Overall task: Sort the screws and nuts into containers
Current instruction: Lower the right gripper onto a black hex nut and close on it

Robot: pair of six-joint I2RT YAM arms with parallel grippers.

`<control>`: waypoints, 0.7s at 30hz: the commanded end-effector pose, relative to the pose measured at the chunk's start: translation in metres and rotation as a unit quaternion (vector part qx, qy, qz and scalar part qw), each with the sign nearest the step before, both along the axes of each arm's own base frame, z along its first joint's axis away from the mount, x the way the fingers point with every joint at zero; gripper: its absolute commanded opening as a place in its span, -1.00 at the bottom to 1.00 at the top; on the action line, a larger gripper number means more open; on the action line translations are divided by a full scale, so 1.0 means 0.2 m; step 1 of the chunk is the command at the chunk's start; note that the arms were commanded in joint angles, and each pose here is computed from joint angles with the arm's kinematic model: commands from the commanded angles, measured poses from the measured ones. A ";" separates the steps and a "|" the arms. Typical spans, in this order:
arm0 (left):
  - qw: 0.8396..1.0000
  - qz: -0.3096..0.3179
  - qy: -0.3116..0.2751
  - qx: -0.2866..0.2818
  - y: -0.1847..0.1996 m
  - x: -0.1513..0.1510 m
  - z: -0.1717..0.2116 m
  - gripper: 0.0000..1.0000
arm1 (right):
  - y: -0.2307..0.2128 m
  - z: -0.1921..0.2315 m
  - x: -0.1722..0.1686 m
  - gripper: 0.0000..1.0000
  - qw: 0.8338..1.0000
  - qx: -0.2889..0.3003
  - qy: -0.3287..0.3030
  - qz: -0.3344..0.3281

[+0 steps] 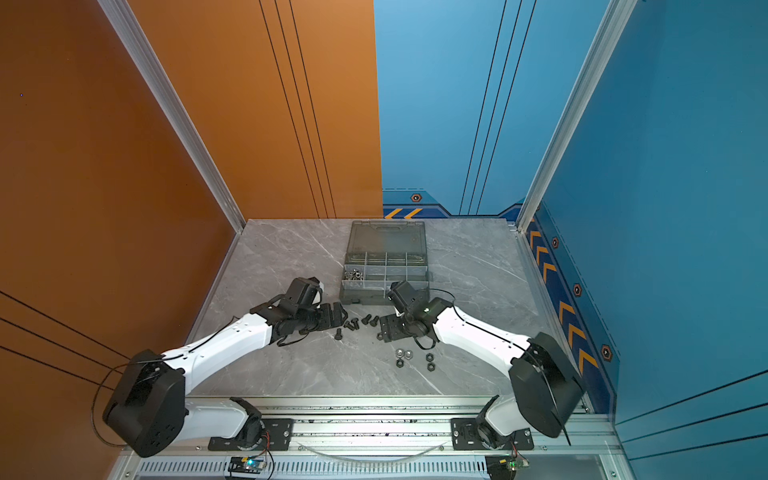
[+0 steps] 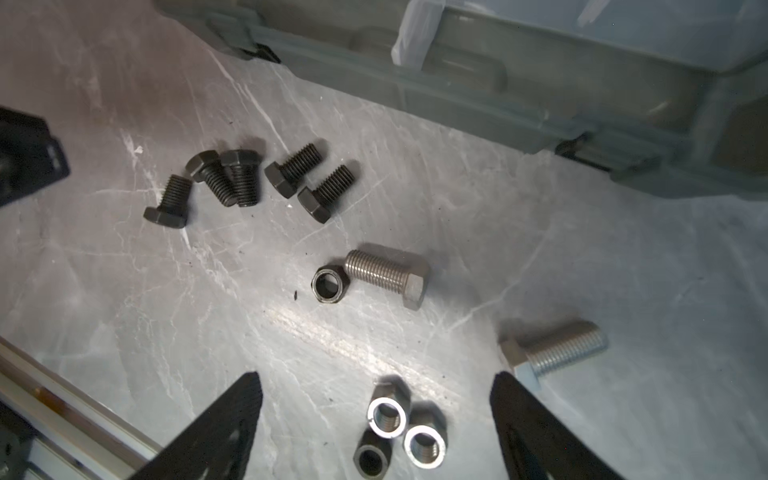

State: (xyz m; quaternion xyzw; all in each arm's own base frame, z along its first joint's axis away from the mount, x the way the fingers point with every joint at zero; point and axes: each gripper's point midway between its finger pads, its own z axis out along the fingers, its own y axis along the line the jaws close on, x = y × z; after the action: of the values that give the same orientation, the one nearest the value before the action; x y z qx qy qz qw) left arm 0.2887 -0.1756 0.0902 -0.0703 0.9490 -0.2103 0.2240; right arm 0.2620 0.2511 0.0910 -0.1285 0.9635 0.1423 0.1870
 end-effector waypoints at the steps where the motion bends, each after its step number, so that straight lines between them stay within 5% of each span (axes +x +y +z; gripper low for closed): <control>1: 1.000 0.008 -0.001 -0.008 0.02 -0.02 0.01 0.96 | 0.01 -0.06 -0.04 0.75 0.997 -0.030 0.050 -0.054; 12: 1.000 0.022 -0.004 -0.008 0.06 -0.03 0.00 0.96 | 0.14 -0.15 -0.06 0.71 0.994 -0.058 0.070 -0.058; 21: 1.000 0.019 -0.001 -0.010 0.06 -0.03 -0.01 0.95 | 0.17 -0.19 -0.02 0.47 0.993 -0.061 0.074 -0.065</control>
State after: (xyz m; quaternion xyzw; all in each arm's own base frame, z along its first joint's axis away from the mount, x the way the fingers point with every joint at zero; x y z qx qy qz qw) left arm 0.2831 -0.1654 0.0888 -0.0836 0.9463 -0.2119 0.2293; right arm 0.2520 0.2879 0.0531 -0.0773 0.9858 0.0979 0.1123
